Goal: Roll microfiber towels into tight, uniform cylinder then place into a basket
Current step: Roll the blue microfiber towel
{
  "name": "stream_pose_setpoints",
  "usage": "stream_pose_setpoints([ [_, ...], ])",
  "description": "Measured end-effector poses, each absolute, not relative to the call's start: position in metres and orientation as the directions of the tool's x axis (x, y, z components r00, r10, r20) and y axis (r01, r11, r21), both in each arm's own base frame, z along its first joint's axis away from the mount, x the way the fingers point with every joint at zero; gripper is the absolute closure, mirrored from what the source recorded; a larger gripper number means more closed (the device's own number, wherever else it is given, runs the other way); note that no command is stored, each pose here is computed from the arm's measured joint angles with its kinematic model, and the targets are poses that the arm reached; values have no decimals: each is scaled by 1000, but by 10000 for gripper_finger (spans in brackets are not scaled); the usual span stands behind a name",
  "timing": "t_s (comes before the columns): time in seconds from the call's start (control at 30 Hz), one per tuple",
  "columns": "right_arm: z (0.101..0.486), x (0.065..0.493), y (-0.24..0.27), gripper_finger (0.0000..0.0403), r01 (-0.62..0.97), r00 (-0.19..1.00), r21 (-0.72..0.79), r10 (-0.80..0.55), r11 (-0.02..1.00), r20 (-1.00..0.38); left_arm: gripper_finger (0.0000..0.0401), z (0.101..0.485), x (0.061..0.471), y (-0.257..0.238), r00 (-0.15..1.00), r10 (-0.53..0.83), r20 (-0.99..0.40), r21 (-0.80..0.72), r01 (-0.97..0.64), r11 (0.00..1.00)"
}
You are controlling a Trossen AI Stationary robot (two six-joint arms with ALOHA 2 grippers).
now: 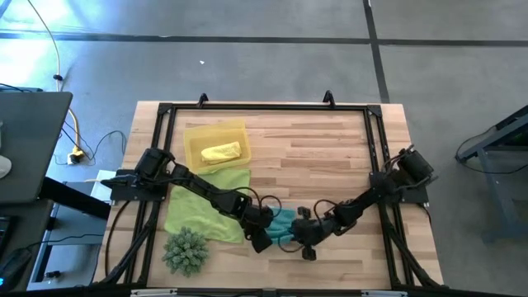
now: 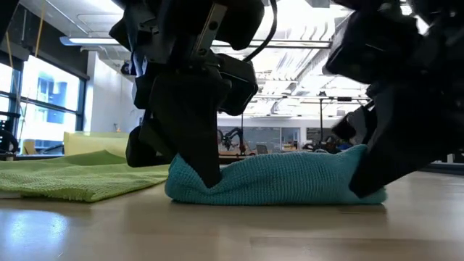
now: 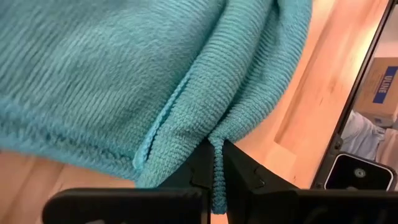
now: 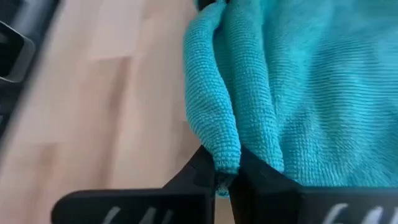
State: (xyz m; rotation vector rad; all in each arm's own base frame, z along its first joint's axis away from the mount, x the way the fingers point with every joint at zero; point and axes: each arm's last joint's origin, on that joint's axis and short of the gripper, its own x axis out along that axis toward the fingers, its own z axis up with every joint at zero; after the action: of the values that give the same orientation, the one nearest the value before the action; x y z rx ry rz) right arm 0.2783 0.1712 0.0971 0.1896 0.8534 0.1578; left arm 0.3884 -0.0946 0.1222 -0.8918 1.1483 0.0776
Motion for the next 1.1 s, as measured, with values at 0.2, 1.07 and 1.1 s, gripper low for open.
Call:
stream_pose_setpoints([
  [0.2,99,286,165,400,11,597,476,376,880,-709,393,123,388,-96,448,-378,-810,-578,-500,646],
  [1.07,97,288,157,402,186,539,607,436,772,-720,308,189,376,-108,592,-364,-719,-344,153,927],
  [1.1,97,288,157,402,187,540,606,435,773,-720,303,189,376,-113,591,-373,-715,-332,181,926],
])
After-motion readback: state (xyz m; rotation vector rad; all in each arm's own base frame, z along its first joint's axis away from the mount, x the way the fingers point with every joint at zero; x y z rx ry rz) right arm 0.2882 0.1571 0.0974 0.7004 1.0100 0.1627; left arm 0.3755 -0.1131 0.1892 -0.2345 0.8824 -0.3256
